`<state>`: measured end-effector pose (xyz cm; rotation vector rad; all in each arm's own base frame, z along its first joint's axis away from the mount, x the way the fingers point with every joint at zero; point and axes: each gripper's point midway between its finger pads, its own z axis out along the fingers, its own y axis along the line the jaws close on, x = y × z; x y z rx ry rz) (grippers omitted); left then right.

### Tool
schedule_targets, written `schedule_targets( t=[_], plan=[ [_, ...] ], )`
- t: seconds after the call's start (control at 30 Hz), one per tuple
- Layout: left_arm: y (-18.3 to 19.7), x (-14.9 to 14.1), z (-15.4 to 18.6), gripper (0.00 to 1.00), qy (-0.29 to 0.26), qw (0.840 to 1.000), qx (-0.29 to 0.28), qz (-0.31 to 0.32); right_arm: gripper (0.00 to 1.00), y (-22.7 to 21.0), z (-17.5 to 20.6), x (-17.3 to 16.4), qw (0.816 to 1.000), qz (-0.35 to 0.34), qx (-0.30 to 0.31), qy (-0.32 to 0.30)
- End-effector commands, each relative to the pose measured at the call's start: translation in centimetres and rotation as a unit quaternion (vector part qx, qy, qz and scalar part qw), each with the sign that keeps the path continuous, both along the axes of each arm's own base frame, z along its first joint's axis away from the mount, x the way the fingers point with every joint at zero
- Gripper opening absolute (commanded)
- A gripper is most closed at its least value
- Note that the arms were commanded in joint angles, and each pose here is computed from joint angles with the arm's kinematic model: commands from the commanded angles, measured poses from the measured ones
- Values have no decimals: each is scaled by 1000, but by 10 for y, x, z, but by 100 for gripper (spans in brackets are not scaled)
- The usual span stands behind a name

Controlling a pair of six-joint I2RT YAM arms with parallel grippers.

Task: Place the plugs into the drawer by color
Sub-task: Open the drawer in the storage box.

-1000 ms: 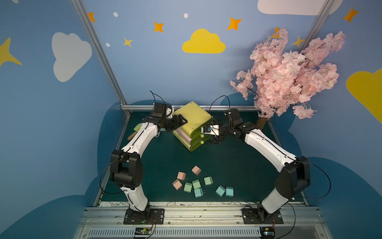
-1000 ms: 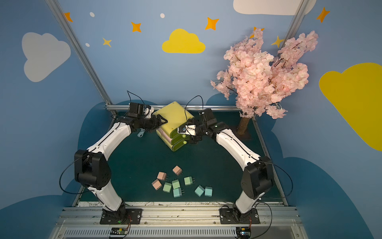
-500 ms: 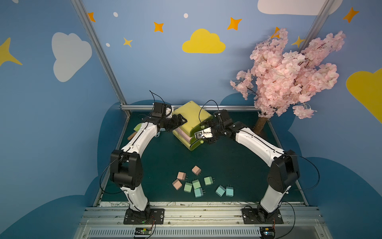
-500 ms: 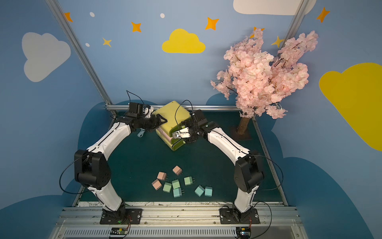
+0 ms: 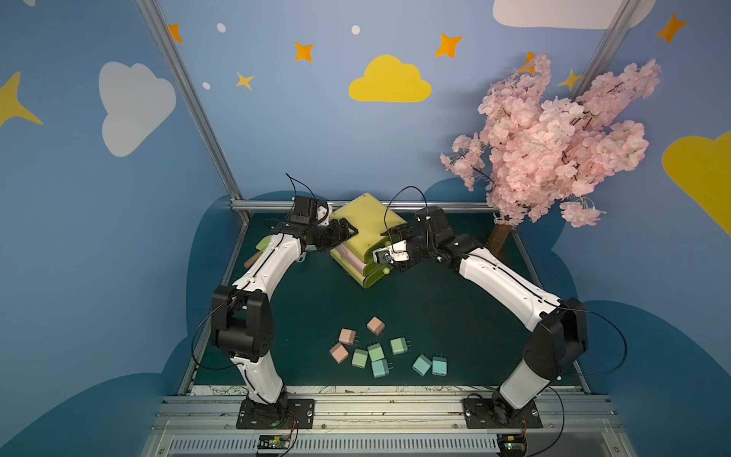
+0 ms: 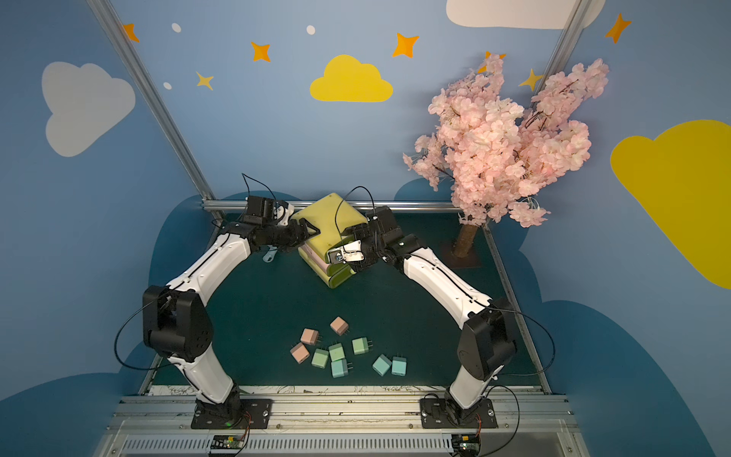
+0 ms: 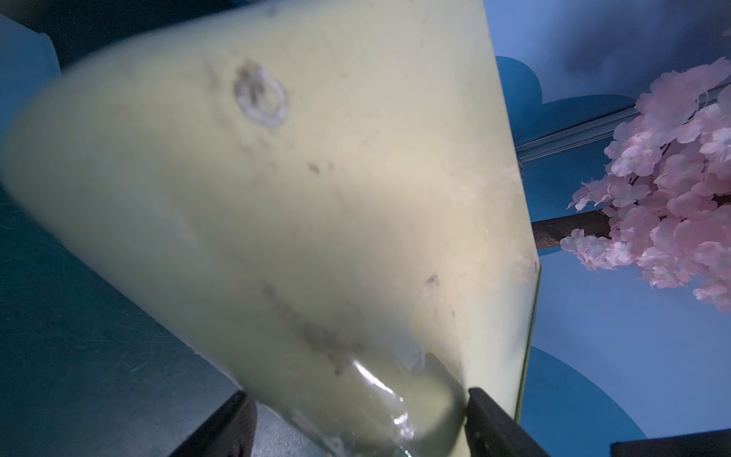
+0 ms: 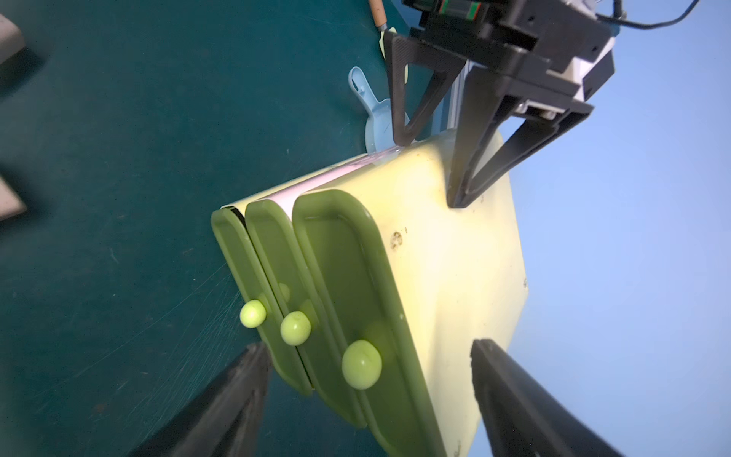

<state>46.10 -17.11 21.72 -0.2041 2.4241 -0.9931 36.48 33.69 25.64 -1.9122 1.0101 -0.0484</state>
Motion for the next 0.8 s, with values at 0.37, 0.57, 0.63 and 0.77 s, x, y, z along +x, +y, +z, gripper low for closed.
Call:
schedule_targets(
  t=[0.37, 0.57, 0.63, 0.77],
  plan=[
    [10, 1, -25, 84, 35, 999, 14, 9, 83, -9, -30, 22, 998, -41, -20, 52],
    [15, 4, -30, 84, 42, 999, 15, 15, 83, -16, -43, 12, 996, -52, -21, 63],
    [16, 4, -32, 84, 43, 999, 16, 17, 81, -19, -47, 11, 996, -58, -24, 67],
    [17, 5, -32, 84, 43, 999, 18, 19, 81, -23, -46, 4, 995, -63, -25, 67]
  ],
)
